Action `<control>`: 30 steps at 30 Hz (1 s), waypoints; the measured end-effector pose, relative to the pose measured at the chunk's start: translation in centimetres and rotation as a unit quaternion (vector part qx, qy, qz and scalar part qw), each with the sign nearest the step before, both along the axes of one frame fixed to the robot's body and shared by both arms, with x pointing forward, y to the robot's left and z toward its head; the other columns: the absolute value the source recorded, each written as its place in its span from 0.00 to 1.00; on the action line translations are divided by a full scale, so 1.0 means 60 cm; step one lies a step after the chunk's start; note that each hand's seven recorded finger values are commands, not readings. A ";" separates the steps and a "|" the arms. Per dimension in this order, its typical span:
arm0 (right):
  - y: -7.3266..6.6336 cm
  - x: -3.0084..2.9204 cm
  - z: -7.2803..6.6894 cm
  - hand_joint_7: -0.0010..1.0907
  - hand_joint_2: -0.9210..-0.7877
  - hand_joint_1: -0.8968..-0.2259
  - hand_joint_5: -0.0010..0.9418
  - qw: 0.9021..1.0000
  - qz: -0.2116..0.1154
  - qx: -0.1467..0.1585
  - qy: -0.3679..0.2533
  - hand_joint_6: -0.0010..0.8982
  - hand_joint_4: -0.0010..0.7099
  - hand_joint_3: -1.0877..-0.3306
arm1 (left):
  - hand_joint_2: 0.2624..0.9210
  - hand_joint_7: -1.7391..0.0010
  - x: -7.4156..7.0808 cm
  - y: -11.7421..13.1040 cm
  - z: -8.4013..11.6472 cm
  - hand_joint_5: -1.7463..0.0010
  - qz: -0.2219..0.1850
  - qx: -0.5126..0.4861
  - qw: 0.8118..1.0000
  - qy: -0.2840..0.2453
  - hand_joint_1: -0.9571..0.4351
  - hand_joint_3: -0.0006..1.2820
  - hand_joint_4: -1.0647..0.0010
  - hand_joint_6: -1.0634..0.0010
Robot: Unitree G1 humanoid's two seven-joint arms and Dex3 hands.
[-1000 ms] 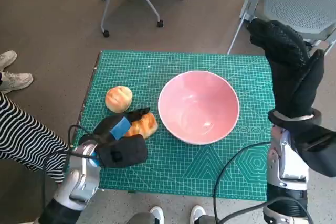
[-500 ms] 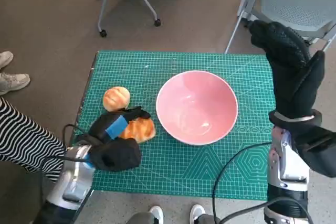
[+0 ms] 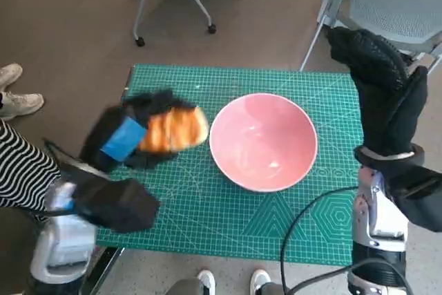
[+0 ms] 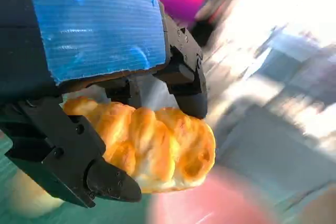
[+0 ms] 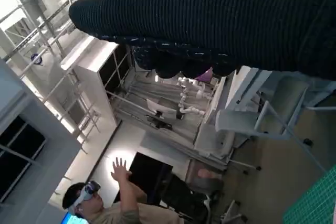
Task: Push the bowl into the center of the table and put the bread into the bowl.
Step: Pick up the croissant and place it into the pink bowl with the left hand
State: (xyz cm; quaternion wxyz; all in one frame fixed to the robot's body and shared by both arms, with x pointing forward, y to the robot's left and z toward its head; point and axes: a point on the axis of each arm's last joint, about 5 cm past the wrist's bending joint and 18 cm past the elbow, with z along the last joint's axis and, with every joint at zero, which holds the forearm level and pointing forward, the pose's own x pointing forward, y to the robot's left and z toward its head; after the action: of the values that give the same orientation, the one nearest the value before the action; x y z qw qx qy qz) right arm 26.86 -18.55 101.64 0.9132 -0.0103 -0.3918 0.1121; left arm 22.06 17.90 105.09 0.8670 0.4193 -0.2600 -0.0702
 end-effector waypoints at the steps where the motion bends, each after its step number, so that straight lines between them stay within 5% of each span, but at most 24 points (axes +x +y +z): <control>1: 0.000 0.0000 0.000 0.47 0.00 0.29 0.00 1.000 0.000 0.000 0.000 0.12 0.29 0.51 | 0.31 0.31 0.001 -0.003 0.007 0.26 -0.009 -0.004 1.000 -0.013 0.69 0.62 0.28 0.31; 5: -0.001 -0.0001 0.000 0.47 0.00 0.29 0.00 1.000 -0.001 0.000 0.000 0.12 0.28 0.50 | 0.18 0.23 0.009 -0.021 0.028 0.21 -0.045 -0.014 0.997 -0.064 0.69 0.77 0.33 0.34; 7: -0.001 -0.0002 0.000 0.47 0.00 0.29 0.00 1.000 -0.001 -0.001 0.000 0.11 0.28 0.50 | 0.16 0.29 0.014 -0.031 0.035 0.14 -0.062 -0.014 0.995 -0.080 0.69 0.79 0.33 0.34; 13: -0.002 -0.0005 0.000 0.47 0.00 0.28 0.00 1.000 -0.002 -0.001 0.000 0.11 0.27 0.50 | 0.21 0.36 0.032 -0.067 0.041 0.16 -0.109 -0.004 0.990 -0.090 0.69 0.73 0.28 0.32; 22: -0.003 -0.0021 0.000 0.47 0.00 0.28 0.00 1.000 -0.003 -0.002 -0.001 0.10 0.26 0.50 | 0.75 0.39 0.063 -0.122 0.031 0.41 -0.164 0.024 0.984 -0.057 0.69 0.20 0.16 0.34; 30: -0.006 -0.0046 0.000 0.47 0.00 0.27 0.00 1.000 -0.006 -0.002 -0.003 0.09 0.25 0.51 | 0.95 0.34 0.105 -0.144 -0.020 0.34 -0.184 0.049 0.981 0.023 0.69 0.09 0.27 0.47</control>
State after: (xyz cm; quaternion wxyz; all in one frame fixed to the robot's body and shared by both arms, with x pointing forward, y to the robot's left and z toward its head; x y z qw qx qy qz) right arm 26.59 -18.89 101.66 0.9126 -0.0154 -0.3941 0.1073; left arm 28.38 9.27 103.86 0.8236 0.4043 -0.3089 -0.2505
